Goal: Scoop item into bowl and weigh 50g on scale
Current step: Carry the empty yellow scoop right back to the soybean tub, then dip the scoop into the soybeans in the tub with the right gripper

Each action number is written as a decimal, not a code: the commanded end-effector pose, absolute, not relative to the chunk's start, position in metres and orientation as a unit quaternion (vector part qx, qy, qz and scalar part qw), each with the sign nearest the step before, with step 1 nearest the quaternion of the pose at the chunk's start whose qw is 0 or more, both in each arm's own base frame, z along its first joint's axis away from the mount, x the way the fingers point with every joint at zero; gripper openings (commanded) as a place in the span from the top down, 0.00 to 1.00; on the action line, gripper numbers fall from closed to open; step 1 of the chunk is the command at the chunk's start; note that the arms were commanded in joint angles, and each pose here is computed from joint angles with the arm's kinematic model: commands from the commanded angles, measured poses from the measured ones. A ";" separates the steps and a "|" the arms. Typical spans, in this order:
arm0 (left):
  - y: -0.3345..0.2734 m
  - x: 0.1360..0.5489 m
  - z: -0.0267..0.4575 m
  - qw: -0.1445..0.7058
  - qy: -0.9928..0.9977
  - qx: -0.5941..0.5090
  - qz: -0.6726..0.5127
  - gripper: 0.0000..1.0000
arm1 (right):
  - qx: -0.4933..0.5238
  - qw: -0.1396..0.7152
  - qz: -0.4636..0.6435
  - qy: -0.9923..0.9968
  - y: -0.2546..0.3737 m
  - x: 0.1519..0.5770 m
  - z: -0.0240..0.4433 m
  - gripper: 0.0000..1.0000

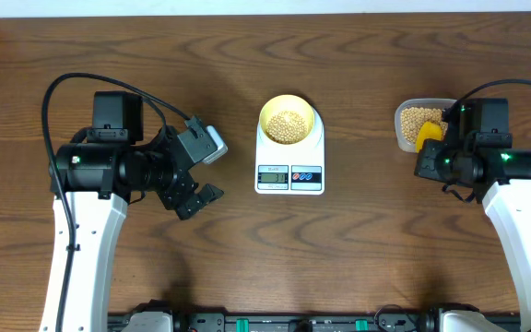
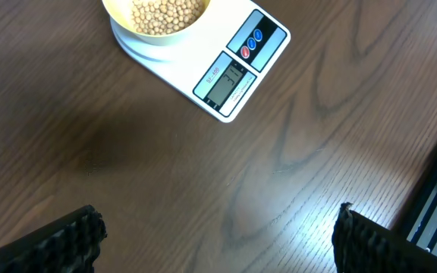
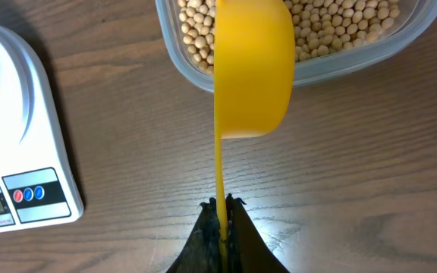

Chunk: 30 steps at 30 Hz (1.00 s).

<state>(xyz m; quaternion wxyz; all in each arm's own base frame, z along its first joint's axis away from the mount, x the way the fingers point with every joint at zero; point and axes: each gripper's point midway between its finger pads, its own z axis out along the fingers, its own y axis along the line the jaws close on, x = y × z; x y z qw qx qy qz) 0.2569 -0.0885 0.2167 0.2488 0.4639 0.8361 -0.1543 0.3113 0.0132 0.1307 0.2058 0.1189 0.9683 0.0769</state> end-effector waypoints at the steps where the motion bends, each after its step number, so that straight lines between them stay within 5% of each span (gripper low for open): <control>1: -0.088 0.258 0.218 0.252 0.834 0.466 -0.156 0.02 | 0.131 0.216 0.070 0.965 0.009 0.312 0.136 0.98; 15: -0.088 0.258 0.218 0.252 0.834 0.466 -0.156 0.02 | 0.172 0.188 -0.051 0.966 -0.033 0.290 0.129 0.99; 30: -0.088 0.258 0.218 0.251 0.834 0.466 -0.156 0.02 | 0.100 0.210 -0.080 0.969 -0.039 0.302 0.135 0.99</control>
